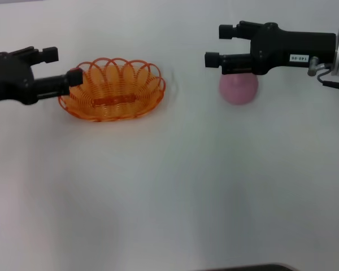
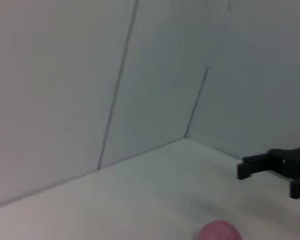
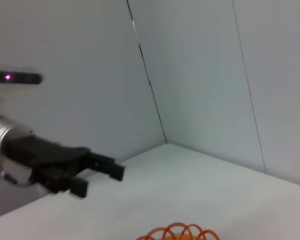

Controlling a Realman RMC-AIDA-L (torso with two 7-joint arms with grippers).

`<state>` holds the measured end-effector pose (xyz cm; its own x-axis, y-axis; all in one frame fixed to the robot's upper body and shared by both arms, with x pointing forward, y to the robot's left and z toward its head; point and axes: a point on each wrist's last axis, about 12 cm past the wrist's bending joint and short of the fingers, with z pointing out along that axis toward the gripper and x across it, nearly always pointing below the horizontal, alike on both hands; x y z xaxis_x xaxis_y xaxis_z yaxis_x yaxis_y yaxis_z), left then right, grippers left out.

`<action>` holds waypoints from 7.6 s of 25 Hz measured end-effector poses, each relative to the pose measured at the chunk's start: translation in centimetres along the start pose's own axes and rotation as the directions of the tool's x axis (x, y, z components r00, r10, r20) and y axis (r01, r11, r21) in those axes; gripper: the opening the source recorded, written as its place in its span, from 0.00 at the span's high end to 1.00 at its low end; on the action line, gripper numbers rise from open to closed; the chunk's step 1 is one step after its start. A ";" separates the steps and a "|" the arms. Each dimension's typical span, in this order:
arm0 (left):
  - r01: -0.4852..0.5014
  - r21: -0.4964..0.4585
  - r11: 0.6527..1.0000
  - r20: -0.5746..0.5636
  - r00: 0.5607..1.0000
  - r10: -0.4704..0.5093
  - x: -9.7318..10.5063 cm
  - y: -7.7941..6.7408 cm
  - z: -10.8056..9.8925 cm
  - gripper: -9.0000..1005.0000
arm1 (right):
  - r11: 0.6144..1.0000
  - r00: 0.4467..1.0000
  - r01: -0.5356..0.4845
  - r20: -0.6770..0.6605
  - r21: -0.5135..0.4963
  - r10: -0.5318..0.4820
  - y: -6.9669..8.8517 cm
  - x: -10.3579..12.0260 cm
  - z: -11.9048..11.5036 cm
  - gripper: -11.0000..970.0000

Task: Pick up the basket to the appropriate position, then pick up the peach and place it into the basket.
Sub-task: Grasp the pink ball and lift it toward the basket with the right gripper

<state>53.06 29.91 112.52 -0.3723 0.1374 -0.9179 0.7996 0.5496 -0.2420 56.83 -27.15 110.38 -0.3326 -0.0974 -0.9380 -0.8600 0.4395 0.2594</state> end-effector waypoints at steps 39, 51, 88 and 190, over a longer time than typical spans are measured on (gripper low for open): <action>0.019 0.051 0.999 0.175 0.984 -0.028 7.9 -3.1 -1.4 0.16 | 0.998 0.999 -0.022 0.026 0.066 0.021 -1.1 -1.2 -0.9 0.01; 0.014 0.066 0.998 0.175 0.984 -0.026 7.7 -3.1 -1.0 0.16 | 0.992 0.996 0.018 -0.089 0.127 -0.006 -2.5 -7.1 -2.4 0.01; 0.026 0.083 0.996 0.180 0.983 -0.041 7.5 -3.0 -0.5 0.16 | 0.967 0.772 0.181 -0.635 0.178 -0.028 -2.3 -10.6 4.9 0.02; 0.061 0.045 0.997 0.181 0.981 -0.068 7.7 -2.4 0.5 0.16 | 0.935 0.671 0.328 -0.730 0.137 -0.129 -1.2 -11.3 8.4 0.92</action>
<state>48.49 29.27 105.90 -0.3345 -0.0522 -0.9410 0.7956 0.5196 -0.3116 64.85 -19.10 118.74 -0.3952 -0.7738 -0.4950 -0.8598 0.5013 -0.0971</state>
